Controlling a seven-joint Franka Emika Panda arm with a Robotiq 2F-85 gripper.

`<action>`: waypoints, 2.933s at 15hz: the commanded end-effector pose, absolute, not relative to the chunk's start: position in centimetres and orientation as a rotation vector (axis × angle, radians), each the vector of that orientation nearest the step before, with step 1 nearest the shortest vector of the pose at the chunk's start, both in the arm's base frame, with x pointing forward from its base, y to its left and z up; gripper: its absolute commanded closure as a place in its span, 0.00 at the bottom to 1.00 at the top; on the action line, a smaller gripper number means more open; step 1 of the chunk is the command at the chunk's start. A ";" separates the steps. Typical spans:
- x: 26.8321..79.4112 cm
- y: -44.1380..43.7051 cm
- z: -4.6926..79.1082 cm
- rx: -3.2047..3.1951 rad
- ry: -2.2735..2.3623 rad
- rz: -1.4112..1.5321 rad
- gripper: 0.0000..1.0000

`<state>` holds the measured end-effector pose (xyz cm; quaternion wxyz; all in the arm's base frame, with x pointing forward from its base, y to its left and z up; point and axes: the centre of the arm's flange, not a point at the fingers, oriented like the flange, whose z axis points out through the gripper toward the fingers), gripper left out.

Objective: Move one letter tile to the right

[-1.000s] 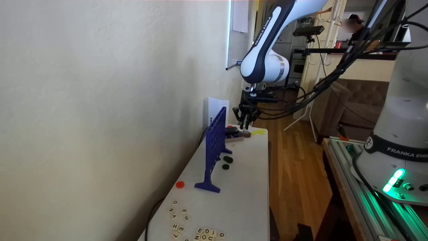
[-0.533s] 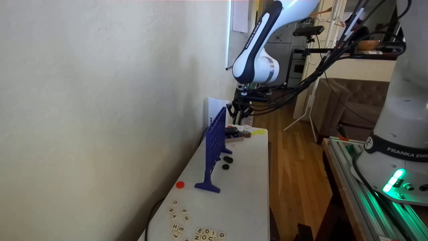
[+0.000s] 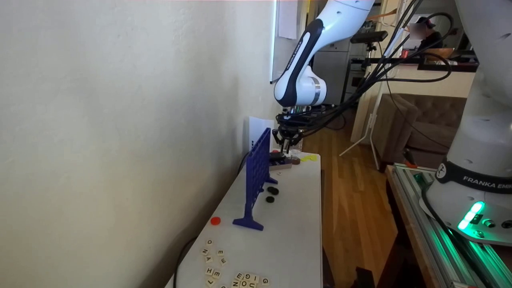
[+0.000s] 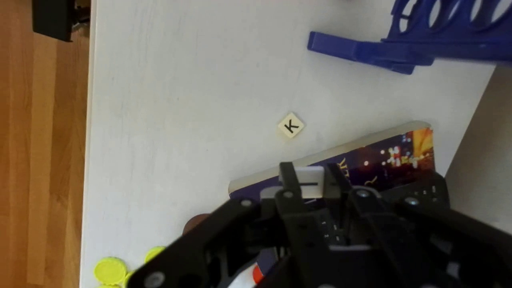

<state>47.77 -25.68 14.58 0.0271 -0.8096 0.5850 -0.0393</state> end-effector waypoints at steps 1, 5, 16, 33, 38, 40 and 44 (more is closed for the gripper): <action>48.6 -26.2 12.5 -2.489 1.821 -0.056 0.95; 48.9 -26.6 10.6 -2.492 1.778 -0.053 0.95; 48.6 -27.6 8.1 -2.687 1.380 -0.024 0.95; 48.8 -25.9 6.9 -2.840 1.142 -0.117 0.95; 48.8 -25.4 5.5 -2.882 1.035 -0.165 0.95; 48.7 -25.3 5.1 -2.897 1.008 -0.163 0.95; 48.5 -25.6 5.5 -2.924 0.962 -0.191 0.95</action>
